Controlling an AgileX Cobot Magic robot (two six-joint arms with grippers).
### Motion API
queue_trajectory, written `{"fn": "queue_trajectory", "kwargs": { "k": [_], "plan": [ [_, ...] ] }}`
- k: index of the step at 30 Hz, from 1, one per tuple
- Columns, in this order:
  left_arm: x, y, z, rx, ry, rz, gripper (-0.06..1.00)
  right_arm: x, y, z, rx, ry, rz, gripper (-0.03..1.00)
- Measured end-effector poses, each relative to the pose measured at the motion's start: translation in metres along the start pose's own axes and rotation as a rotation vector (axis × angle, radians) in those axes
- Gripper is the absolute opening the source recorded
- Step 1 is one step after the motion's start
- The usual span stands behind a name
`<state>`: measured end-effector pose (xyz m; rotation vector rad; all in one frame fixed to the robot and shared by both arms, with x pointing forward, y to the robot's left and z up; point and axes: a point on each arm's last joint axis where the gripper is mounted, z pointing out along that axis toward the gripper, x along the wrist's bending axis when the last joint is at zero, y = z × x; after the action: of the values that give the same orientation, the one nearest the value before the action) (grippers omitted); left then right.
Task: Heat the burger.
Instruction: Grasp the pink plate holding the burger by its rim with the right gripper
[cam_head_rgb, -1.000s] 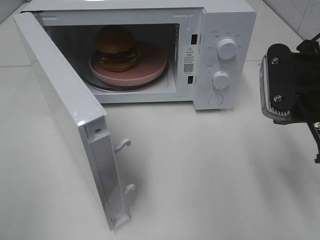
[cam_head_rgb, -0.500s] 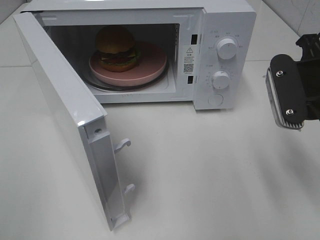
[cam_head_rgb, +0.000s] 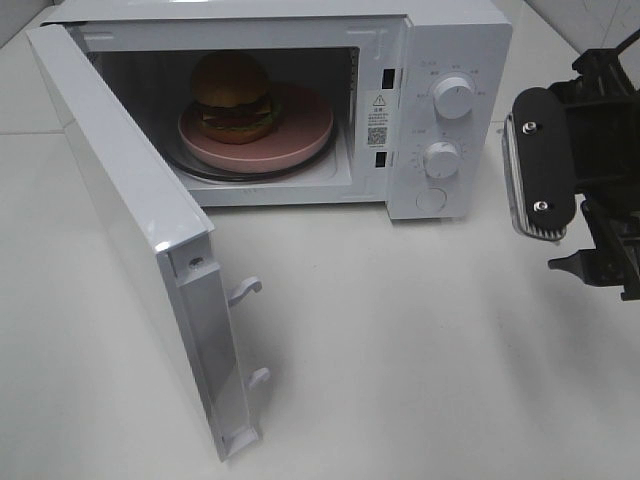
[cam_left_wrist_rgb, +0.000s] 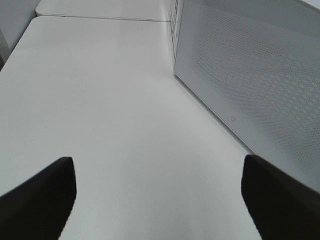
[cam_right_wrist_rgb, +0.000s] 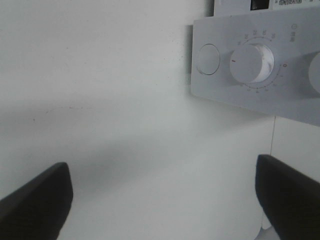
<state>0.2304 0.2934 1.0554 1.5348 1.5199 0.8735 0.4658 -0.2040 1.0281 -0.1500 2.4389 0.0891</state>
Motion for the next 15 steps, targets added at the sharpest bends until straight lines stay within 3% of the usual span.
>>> {"fn": "queue_trajectory", "kwargs": {
  "k": [15],
  "plan": [
    [0.0, 0.0, 0.0, 0.0, 0.0, 0.0, 0.82, -0.03, 0.045, 0.025, -0.05, -0.001, -0.108, 0.95]
  ]
}}
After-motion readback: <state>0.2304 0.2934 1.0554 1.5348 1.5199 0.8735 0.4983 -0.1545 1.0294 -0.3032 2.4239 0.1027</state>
